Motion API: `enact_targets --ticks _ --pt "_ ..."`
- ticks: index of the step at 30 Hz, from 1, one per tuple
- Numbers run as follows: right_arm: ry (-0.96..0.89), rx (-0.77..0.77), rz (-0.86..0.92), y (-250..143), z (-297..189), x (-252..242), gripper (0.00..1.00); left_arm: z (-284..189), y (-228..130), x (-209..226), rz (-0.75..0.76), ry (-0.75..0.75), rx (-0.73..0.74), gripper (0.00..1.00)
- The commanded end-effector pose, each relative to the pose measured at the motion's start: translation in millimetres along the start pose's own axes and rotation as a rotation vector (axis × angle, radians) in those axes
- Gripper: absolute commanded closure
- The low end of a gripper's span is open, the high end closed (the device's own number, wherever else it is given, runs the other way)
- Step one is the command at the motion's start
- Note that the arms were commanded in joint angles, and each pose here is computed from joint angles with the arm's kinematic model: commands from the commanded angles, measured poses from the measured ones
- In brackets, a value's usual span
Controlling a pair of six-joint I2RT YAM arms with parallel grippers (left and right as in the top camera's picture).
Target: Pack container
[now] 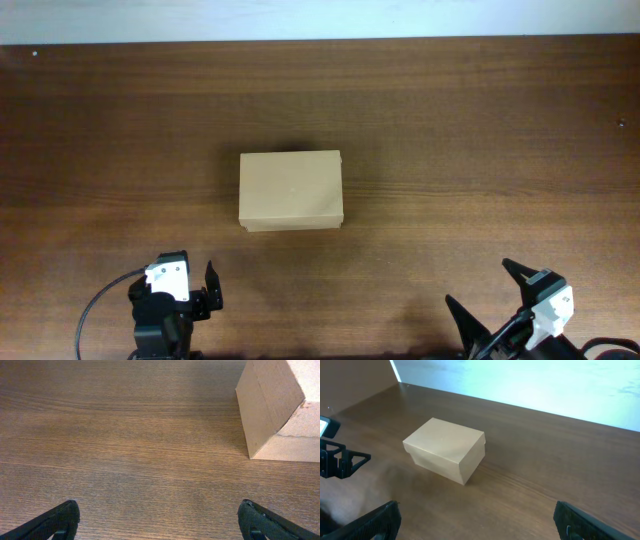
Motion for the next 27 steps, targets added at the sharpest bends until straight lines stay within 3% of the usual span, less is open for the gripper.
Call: enact_targets --ticks 1,7,27 --pt "-0.087 0.003 0.024 -2.7 2.5 -6.5 0.01 1.1 -1.2 1.0 -0.012 0.01 -0.009 0.0" --pt "-0.269 0.11 0.077 -33.6 32.4 -21.0 0.01 1.1 -1.2 1.0 -0.012 0.01 -0.009 0.0" --pt "-0.404 0.221 0.211 -147.0 100.3 -40.5 0.01 1.1 -1.2 1.0 -0.012 0.01 -0.009 0.0"
Point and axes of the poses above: each gripper's point midway between its finger pads, its own z axis out along the fingers, its own x axis along the line the jaws close on, y = z × x, the point moved 8 cm from there along -z, back along the fingers, and after that the axes turned 9 degrees about -z, right-handed, at the moved point
